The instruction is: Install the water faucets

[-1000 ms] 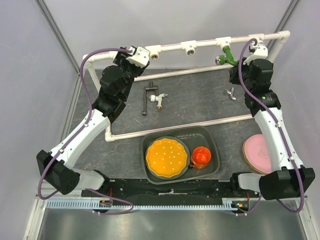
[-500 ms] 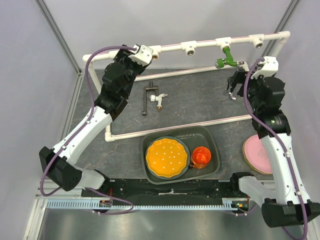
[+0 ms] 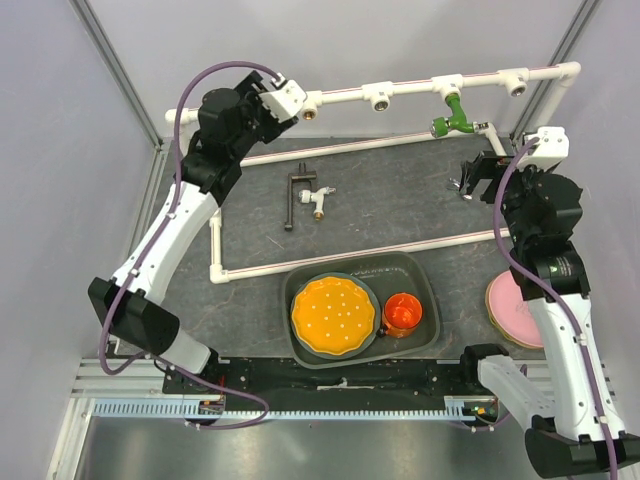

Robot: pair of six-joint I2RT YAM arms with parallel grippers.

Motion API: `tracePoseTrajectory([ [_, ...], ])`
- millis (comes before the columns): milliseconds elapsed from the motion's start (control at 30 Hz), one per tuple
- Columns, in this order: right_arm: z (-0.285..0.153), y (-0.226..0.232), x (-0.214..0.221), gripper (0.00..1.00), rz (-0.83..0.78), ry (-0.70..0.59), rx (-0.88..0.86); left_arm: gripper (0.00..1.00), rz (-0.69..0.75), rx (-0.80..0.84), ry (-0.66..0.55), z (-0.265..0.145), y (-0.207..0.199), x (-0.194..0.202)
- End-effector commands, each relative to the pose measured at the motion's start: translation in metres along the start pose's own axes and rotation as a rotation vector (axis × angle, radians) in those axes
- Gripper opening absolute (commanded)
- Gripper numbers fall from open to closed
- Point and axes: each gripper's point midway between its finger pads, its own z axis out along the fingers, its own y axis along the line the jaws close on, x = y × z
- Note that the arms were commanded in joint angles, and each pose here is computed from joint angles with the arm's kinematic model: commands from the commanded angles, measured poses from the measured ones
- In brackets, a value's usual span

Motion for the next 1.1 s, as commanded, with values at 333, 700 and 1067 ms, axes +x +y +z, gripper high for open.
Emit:
tracePoseTrajectory([
  [333, -0.010, 0.020, -0.023, 0.98, -0.217, -0.085, -0.028, 0.65, 0.104, 0.167, 0.025, 0.036, -0.017, 0.007],
  [700, -0.018, 0.033, -0.036, 0.98, -0.698, 0.038, -0.111, 0.20, 0.143, 0.133, 0.114, 0.039, -0.020, 0.036],
  [1067, 0.015, 0.018, -0.029, 0.98, -1.195, 0.152, 0.144, 0.02, 0.079, 0.151, 0.126, 0.035, -0.021, 0.052],
])
